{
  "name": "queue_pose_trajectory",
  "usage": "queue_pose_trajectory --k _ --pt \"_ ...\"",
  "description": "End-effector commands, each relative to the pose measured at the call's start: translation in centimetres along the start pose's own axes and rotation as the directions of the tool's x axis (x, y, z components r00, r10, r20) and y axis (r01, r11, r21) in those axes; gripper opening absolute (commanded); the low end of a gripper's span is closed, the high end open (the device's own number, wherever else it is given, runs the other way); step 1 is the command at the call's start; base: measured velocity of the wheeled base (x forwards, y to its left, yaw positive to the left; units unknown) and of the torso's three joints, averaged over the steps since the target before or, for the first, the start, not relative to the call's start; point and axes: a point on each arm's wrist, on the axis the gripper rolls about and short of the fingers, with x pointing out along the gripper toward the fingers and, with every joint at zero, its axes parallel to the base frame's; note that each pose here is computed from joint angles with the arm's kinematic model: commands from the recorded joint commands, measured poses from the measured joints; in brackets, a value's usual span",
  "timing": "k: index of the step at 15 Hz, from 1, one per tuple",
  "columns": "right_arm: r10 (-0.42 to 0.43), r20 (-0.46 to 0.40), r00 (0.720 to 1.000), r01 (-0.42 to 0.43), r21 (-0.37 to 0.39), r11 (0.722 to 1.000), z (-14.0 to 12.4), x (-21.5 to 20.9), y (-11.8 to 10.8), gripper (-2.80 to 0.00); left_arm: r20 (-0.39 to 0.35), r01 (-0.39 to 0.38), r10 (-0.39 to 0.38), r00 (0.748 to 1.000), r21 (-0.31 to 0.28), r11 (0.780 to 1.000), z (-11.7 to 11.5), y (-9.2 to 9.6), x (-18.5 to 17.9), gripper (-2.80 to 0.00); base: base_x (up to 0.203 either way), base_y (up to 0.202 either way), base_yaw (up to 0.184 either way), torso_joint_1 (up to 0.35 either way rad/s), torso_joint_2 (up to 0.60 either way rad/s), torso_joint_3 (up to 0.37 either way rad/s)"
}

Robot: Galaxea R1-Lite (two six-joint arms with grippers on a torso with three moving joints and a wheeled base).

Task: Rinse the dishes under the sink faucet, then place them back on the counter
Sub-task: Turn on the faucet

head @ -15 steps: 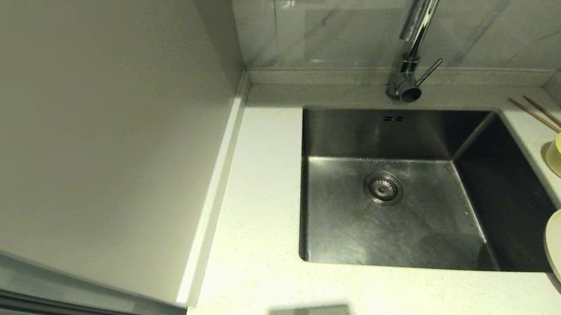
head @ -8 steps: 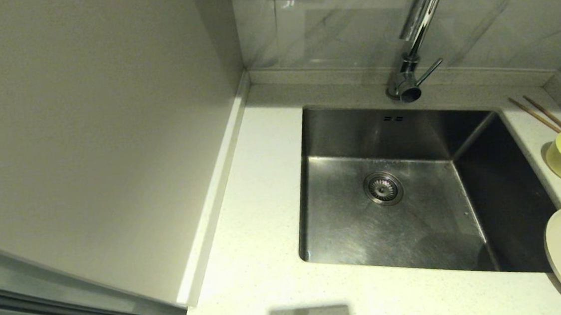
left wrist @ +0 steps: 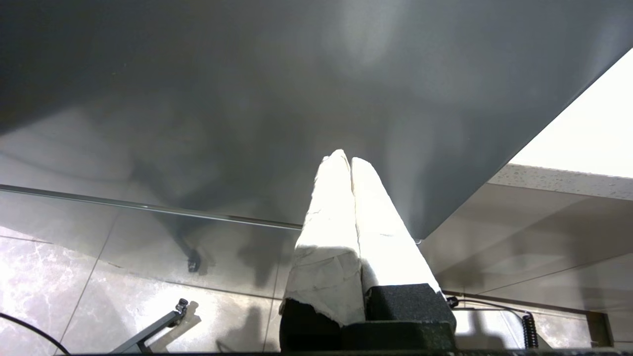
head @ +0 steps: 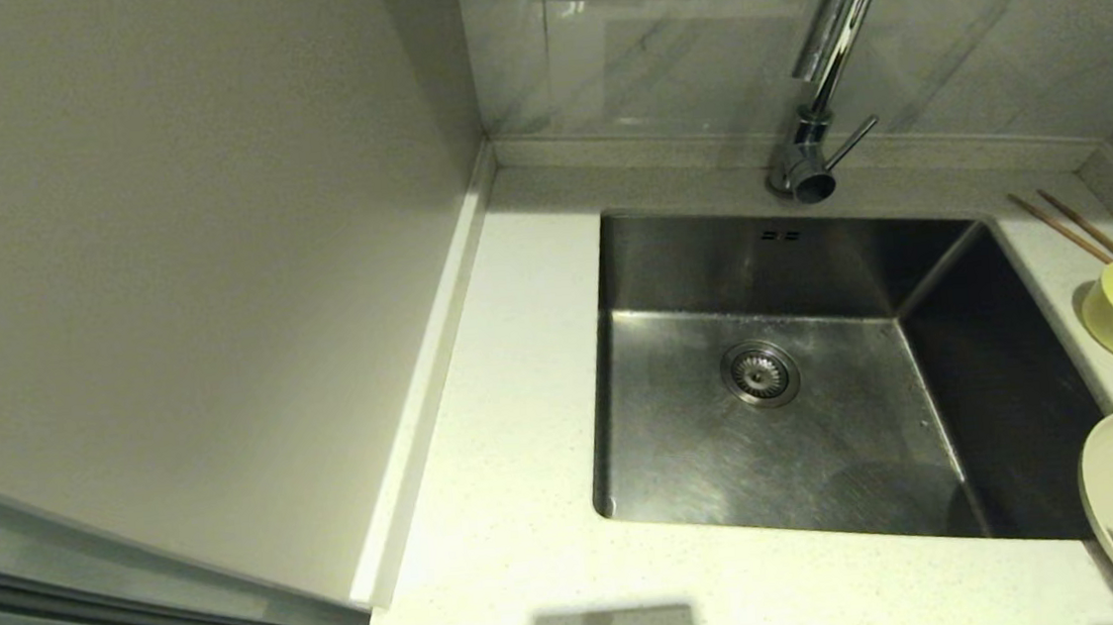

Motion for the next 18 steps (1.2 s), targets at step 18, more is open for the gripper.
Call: queue_pose_trajectory --k 18 --pt "-0.162 0.168 0.972 0.133 0.173 0.976 16.3 29.6 9.4 -2.8 0.002 0.0 0.0 1.0 -0.001 1.0 0.0 0.0 0.0 -2.8 0.0 0.0 0.0 0.0 0.0 0.0"
